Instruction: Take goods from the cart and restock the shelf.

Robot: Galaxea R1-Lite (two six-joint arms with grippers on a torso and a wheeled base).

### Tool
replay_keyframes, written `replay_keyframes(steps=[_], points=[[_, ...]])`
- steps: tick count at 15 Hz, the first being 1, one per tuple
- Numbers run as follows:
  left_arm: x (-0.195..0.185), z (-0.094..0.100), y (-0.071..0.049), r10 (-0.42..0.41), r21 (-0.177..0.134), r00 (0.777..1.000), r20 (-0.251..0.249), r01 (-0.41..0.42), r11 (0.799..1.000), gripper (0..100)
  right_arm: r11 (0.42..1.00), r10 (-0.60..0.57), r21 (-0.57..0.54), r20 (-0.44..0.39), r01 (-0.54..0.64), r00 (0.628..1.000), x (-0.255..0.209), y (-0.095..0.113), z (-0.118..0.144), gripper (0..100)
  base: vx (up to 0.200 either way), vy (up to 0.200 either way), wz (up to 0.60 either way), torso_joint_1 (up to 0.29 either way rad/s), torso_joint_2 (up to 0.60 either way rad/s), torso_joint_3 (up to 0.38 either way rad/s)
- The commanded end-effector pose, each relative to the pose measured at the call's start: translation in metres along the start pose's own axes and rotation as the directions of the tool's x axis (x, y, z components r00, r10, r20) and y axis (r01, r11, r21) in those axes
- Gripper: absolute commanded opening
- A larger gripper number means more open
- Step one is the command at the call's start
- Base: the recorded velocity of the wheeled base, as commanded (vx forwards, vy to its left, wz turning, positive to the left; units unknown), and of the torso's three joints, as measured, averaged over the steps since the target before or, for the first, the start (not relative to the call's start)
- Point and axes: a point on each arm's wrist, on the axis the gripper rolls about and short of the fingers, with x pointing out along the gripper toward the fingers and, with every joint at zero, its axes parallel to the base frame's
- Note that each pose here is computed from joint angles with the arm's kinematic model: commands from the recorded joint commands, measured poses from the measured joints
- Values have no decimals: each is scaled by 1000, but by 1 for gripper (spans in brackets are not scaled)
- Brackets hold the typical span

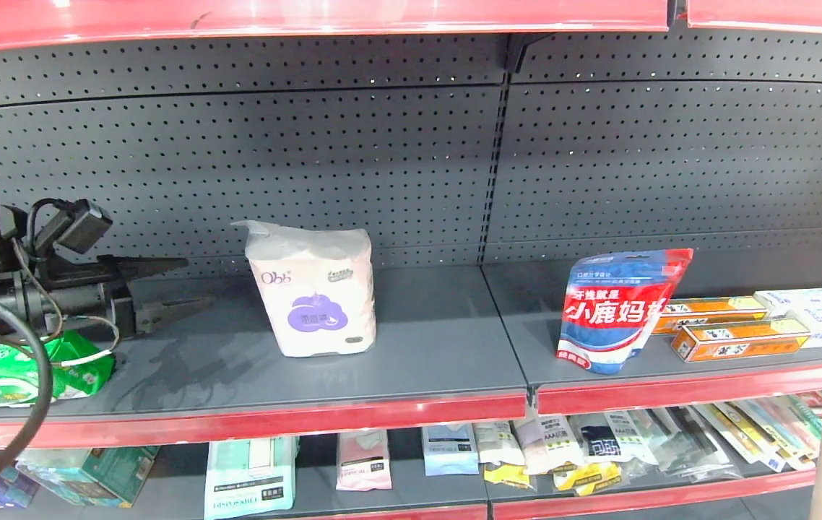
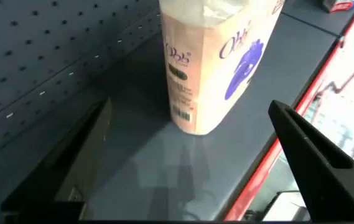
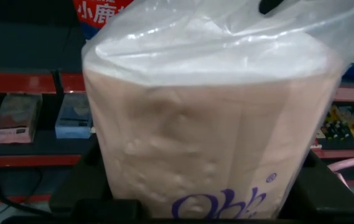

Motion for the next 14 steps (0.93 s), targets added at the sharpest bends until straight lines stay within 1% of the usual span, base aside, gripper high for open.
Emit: replay_keyframes(steps=[1, 2, 4, 8, 10, 11, 12, 14], points=[[16, -9, 15, -37, -17, 999, 0, 37, 999, 100, 1000, 1, -1, -10, -1, 1000, 2, 0, 1, 0, 0, 0, 0, 0, 0, 0], [21, -12, 20, -55, -18, 998, 7, 55, 998, 100, 1000, 3, -3, -15, -3, 1000, 3, 0, 0, 0, 0, 0, 0, 0, 0, 0], [29, -11, 23, -101, -11, 994, 29, 101, 995, 100, 1000, 3, -7, -22, -3, 1000, 3, 0, -1, 0, 0, 0, 0, 0, 0, 0], [52, -13, 28, -158, -4, 987, 36, 158, 987, 100, 1000, 4, -18, -28, -5, 1000, 4, 1, -4, 0, 0, 0, 0, 0, 0, 0], [64, -15, 28, -180, 13, 983, 40, 180, 984, 100, 1000, 5, -19, -29, -5, 1000, 4, 1, -3, 0, 0, 0, 0, 0, 0, 0], [64, -15, 28, -180, 13, 983, 40, 180, 984, 100, 1000, 5, -19, -29, -5, 1000, 4, 1, -3, 0, 0, 0, 0, 0, 0, 0], [77, -19, 32, -192, 35, 980, 52, 190, 981, 100, 999, 5, -31, -31, -6, 1000, 4, 1, -4, 0, 0, 0, 0, 0, 0, 0], [81, -20, 33, -195, 37, 979, 58, 193, 980, 100, 999, 5, -31, -34, -7, 999, 4, 1, -5, 0, 0, 0, 0, 0, 0, 0]])
